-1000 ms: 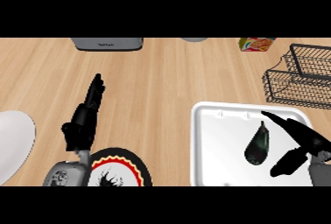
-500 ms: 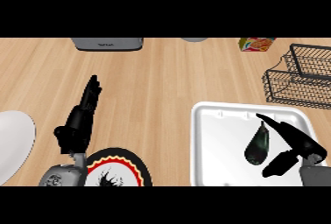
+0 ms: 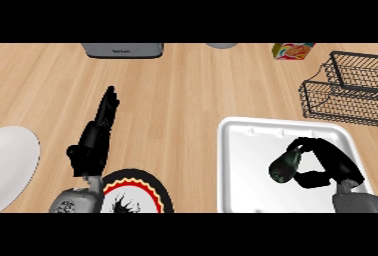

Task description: Pick the eggplant from the tray and place it in the tiered basket

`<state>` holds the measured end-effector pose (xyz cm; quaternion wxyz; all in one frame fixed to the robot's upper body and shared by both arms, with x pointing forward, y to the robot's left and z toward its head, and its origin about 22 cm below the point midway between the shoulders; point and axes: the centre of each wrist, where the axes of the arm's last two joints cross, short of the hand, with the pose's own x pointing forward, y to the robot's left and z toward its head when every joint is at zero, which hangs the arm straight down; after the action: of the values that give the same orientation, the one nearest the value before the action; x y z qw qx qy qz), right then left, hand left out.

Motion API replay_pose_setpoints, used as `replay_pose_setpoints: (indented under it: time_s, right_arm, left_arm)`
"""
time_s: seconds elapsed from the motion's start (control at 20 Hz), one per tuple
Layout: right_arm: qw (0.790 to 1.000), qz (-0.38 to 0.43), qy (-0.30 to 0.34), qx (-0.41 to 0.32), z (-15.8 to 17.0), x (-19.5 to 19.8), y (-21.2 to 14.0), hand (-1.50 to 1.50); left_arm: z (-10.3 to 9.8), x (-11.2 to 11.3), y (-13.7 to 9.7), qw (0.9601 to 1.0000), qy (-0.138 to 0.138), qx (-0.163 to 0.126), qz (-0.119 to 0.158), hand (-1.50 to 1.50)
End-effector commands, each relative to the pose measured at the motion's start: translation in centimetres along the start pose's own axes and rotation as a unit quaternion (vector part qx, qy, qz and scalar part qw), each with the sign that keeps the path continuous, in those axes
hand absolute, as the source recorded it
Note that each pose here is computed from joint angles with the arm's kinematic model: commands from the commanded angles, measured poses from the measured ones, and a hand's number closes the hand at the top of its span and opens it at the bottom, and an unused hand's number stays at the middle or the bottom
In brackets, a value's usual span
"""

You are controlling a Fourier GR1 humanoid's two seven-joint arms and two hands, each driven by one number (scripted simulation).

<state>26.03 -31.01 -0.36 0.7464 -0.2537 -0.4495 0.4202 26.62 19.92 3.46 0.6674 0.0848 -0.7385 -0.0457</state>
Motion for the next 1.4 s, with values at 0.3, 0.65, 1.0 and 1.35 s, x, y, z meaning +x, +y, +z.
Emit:
replay_pose_setpoints:
  time_s: [0.3,0.65,1.0,1.35]
  right_arm:
    - [0.975,0.205,0.073,-0.042,-0.8,1.8,0.9,1.5]
    - [0.943,0.29,0.134,-0.097,0.6,2.8,-0.7,1.5]
    - [0.931,0.255,0.139,-0.219,5.9,9.2,-6.5,1.5]
    - [0.915,0.227,0.129,-0.309,13.2,12.9,-13.1,1.5]
  left_arm:
    - [-1.8,-0.4,1.3,1.0,0.0,0.0,-0.009,0.0]
    - [-1.1,0.0,0.7,1.0,0.0,-0.001,-0.001,0.0]
    - [0.1,-2.0,1.1,0.9999,0.015,0.004,-0.003,0.0]
    - [0.0,-1.2,1.3,0.9999,0.009,-0.001,-0.005,0.0]
